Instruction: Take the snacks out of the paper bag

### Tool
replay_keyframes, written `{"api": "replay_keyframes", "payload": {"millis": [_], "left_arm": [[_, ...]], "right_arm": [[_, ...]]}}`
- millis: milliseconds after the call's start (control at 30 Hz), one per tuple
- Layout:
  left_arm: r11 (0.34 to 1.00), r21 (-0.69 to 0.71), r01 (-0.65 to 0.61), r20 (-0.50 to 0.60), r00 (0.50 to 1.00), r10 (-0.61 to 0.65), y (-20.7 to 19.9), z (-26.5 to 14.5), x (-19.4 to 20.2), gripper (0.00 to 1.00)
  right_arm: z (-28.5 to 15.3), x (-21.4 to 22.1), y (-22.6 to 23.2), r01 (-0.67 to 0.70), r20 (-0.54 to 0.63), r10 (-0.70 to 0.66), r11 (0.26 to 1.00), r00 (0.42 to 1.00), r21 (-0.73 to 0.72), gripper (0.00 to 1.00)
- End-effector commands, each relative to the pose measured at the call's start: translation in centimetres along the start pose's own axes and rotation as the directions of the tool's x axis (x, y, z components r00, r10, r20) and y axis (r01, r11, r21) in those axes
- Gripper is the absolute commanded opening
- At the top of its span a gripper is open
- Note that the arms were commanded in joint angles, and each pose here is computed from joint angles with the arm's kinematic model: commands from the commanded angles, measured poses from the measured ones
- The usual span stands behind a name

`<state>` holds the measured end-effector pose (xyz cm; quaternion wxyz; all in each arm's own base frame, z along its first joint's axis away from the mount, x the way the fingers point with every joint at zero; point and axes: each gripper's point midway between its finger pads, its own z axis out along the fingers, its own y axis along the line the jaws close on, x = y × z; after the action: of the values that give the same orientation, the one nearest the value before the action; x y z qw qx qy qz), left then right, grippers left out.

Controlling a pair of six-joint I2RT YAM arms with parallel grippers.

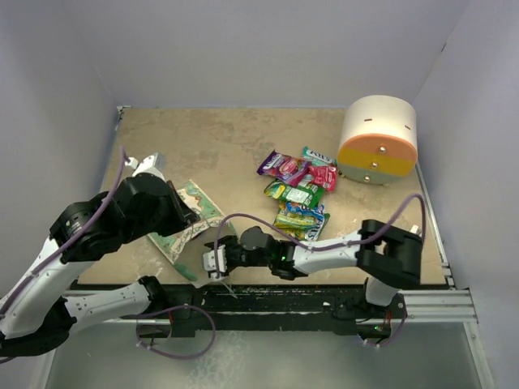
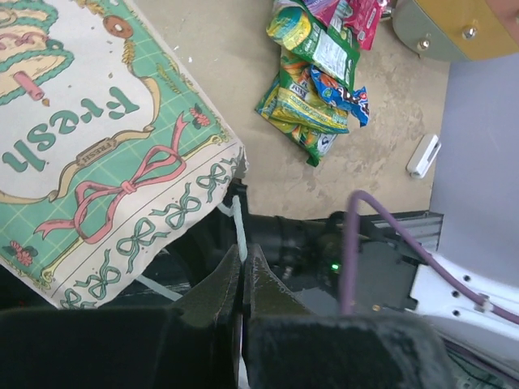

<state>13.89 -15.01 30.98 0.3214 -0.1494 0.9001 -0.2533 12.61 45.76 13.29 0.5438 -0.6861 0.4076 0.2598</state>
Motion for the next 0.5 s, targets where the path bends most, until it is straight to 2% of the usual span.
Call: {"api": "replay_keyframes", "payload": {"millis": [0, 333, 467], "left_arm": [[0.986, 0.09, -0.142, 0.017, 0.99, 0.141, -2.7, -0.8, -1.2, 0.0], [0.933, 0.191, -0.306, 0.001, 0.95, 0.312, -4.3, -0.6, -0.5, 0.0], [0.917, 0.173, -0.359, -0.016, 0.93, 0.367, -3.9, -0.6, -0.3, 0.0]], "right_arm": [[2.0, -1.7, -5.1, 0.001, 0.07, -0.018, 0.971, 0.997, 0.24, 0.44], [5.6, 1.9, -6.5, 0.01, 0.092, -0.052, 0.913, 0.994, 0.408, 0.47], [6.8, 3.4, -5.8, 0.002, 0.115, -0.05, 0.925, 0.992, 0.38, 0.52]]}}
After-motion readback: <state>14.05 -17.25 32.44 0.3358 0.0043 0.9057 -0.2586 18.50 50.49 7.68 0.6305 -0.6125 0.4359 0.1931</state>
